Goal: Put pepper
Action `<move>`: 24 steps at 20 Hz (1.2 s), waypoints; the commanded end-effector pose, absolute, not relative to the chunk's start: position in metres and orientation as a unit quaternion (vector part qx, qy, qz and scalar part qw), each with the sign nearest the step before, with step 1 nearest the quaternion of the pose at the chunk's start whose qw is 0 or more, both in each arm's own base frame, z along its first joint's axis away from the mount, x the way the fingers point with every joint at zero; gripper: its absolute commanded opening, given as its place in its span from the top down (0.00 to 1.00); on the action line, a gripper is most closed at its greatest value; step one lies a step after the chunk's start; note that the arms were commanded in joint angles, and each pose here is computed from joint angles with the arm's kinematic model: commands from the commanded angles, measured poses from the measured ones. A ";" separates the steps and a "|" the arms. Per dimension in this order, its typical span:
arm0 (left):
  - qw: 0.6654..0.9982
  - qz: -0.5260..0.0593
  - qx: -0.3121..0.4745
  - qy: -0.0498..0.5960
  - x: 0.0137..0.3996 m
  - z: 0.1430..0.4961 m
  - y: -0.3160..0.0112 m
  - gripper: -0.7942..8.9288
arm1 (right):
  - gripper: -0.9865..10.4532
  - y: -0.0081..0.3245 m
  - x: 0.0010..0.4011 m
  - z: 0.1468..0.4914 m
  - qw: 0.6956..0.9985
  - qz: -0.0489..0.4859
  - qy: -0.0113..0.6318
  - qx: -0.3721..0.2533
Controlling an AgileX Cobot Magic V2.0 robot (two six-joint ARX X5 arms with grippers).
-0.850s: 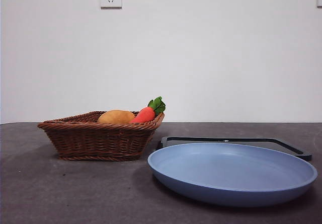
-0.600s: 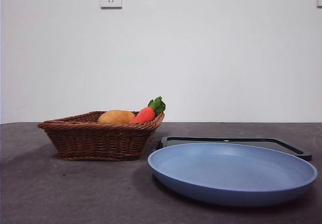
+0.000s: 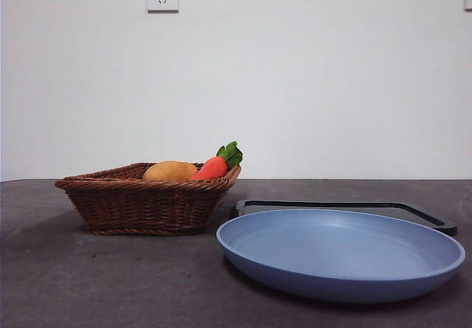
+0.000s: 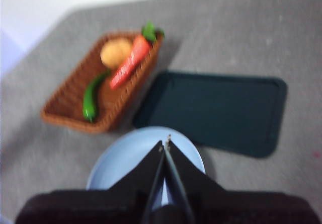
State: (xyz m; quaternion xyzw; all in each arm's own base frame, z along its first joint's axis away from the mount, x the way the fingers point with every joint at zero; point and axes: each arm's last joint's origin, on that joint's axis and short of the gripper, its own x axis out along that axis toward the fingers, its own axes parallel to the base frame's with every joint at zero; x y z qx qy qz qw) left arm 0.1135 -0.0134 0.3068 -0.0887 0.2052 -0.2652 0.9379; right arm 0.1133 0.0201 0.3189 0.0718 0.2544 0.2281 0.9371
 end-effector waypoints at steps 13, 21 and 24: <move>0.926 -0.296 -0.041 0.230 0.101 0.340 -0.016 0.58 | 0.73 0.020 0.106 0.349 0.918 0.254 0.305 -0.003; 0.926 -0.295 -0.043 0.230 0.101 0.340 -0.016 0.57 | 0.64 0.021 0.116 0.345 0.911 0.250 0.328 0.012; 0.926 -0.295 -0.043 0.230 0.101 0.340 -0.016 0.57 | 0.64 0.023 0.138 0.336 0.896 0.248 0.369 0.020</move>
